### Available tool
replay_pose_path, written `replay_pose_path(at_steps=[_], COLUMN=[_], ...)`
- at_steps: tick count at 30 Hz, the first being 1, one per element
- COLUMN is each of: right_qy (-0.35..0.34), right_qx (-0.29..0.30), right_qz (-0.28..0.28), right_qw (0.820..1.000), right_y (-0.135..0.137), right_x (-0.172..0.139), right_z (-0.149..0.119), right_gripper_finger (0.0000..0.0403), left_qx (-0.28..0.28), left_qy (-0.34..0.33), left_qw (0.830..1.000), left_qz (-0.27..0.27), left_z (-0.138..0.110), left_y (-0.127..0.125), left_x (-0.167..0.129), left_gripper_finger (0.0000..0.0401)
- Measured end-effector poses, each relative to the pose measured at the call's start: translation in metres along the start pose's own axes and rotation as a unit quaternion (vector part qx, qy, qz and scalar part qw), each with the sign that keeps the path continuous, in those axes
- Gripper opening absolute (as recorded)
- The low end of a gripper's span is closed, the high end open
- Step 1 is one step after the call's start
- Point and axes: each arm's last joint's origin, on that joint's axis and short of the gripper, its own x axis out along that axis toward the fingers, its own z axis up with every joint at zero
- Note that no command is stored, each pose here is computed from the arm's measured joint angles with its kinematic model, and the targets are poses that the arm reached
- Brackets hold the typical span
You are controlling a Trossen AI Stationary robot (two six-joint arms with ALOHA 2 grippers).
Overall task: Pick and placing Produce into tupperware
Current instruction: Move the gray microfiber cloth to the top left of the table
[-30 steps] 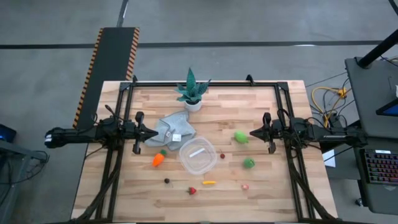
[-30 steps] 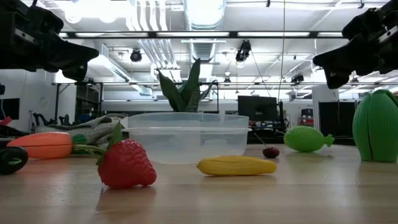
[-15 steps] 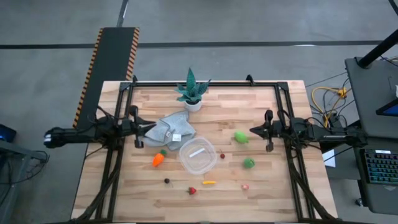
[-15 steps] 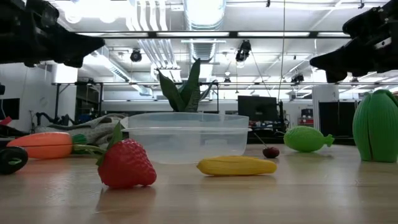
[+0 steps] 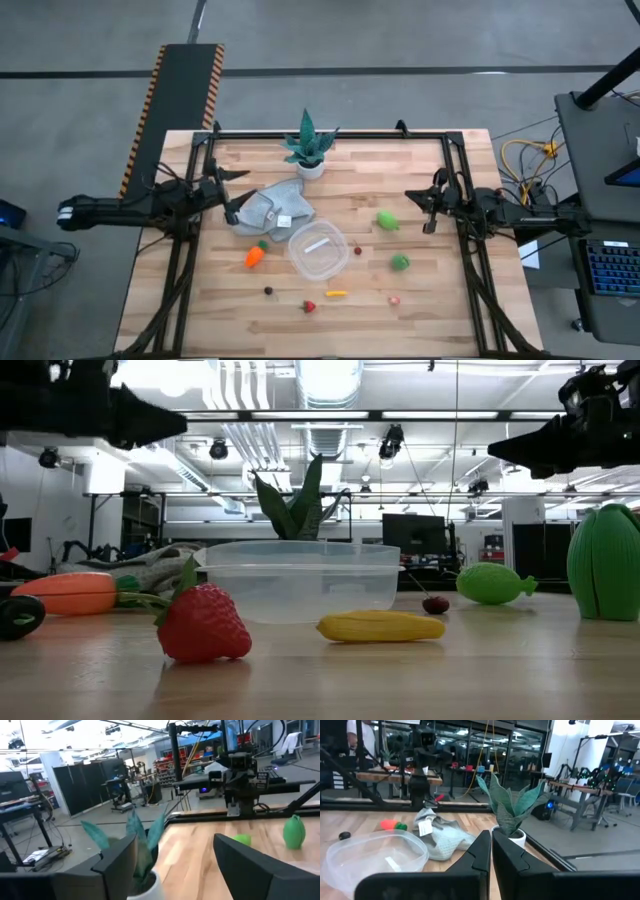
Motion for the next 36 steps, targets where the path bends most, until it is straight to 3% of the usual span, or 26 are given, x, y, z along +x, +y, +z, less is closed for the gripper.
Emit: replay_pose_path(at_steps=[3,5,9,13,17,22,25,36], right_qy=[0.0,0.0,0.0,0.001,0.009,0.033,0.045,0.052], right_qx=[-0.013,-0.014,-0.015,-0.015,-0.009,-0.013,-0.007,-0.005], right_qz=[0.0,0.0,0.0,0.0,0.002,0.006,0.007,0.008], right_qw=[1.0,1.0,1.0,1.0,1.0,0.999,0.999,0.999], right_y=[0.0,0.0,0.0,0.0,0.0,0.001,0.001,0.001], right_x=[0.0,0.0,0.0,0.0,0.0,0.0,0.0,0.0], right_z=[0.0,0.0,0.0,0.0,-0.002,-0.007,-0.009,-0.01], right_gripper_finger=[0.0009,0.0009,0.0009,0.0009,0.0009,0.0009,0.0009,0.0009], left_qx=[-0.06,-0.103,-0.109,-0.083,-0.042,-0.017,-0.001,0.011], left_qy=[-0.013,-0.035,-0.046,0.06,0.171,0.244,0.305,0.419], left_qw=[0.998,0.992,0.984,0.99,0.984,0.969,0.951,0.907], left_qz=[-0.012,-0.058,-0.136,-0.091,-0.034,-0.036,-0.04,-0.038], left_z=[0.021,0.039,0.056,0.042,0.017,-0.002,-0.012,-0.012], left_y=[0.002,0.002,-0.001,-0.006,-0.012,-0.022,-0.026,-0.03], left_x=[0.006,0.009,0.017,0.031,0.042,0.056,0.06,0.07], left_gripper_finger=[0.0248,0.0248,0.0248,0.0248,0.0248,0.0248,0.0248,0.0248])
